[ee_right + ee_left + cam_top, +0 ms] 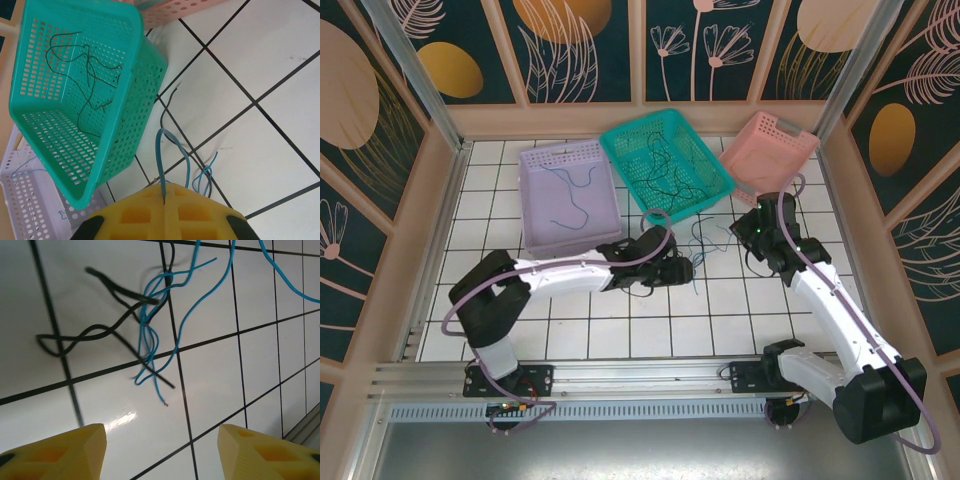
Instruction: Untangle the cables
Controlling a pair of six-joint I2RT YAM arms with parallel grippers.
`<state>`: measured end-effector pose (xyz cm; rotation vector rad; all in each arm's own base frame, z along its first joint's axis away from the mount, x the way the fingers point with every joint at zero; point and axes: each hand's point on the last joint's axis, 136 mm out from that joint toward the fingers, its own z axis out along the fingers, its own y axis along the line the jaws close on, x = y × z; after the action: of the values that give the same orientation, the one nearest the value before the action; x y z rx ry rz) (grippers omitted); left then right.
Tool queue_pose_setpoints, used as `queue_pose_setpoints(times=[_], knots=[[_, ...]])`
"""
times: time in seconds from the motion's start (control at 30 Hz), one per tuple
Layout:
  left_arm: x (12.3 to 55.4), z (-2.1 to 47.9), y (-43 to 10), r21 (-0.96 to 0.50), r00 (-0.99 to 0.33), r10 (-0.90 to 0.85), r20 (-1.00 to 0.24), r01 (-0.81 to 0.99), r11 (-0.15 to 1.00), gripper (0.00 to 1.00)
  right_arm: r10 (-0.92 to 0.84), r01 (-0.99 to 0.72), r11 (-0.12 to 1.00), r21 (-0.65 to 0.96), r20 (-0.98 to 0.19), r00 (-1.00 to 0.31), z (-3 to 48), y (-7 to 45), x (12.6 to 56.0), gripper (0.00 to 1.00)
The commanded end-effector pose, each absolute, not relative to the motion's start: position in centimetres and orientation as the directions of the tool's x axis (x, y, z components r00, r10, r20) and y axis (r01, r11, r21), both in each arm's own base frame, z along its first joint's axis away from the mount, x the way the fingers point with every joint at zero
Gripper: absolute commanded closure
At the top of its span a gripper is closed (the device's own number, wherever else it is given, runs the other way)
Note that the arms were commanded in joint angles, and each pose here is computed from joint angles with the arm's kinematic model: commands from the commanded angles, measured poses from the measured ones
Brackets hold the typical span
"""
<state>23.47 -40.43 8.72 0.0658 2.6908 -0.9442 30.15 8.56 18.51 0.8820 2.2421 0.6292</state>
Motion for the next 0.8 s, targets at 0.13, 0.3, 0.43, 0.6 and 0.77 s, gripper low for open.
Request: queue_pose_setpoints(times=[0.13,0.3,0.43,0.6,0.77], knots=[[24.2,6.7,-41.8,-0.604,-0.971,-0.082,-0.227,0.074,0.794,0.44,0.72,0.429,0.665,0.612,-0.371,-0.586,17.7,8.5,29.6,1.0],[25.6,5.9,-42.1,-0.583,-0.959,-0.114,-0.261,0.063,0.81,0.54,0.718,0.427,0.665,0.612,-0.367,-0.591,17.7,8.5,29.4,1.0],[26.7,5.7,-42.7,-0.561,-0.949,-0.118,-0.292,0.07,0.825,0.66,0.715,0.43,0.67,0.605,-0.37,-0.593,17.3,8.3,29.1,1.0],[27.2,5.9,-41.6,-0.532,-0.934,-0.137,-0.33,0.064,0.844,0.99,0.712,0.435,0.678,0.592,-0.384,-0.588,17.1,7.5,29.1,1.0],[27.3,9.0,-38.3,-0.516,-0.894,-0.199,-0.402,0.041,0.856,1.0,0.725,0.466,0.678,0.568,-0.414,-0.55,16.9,4.7,29.6,1.0]])
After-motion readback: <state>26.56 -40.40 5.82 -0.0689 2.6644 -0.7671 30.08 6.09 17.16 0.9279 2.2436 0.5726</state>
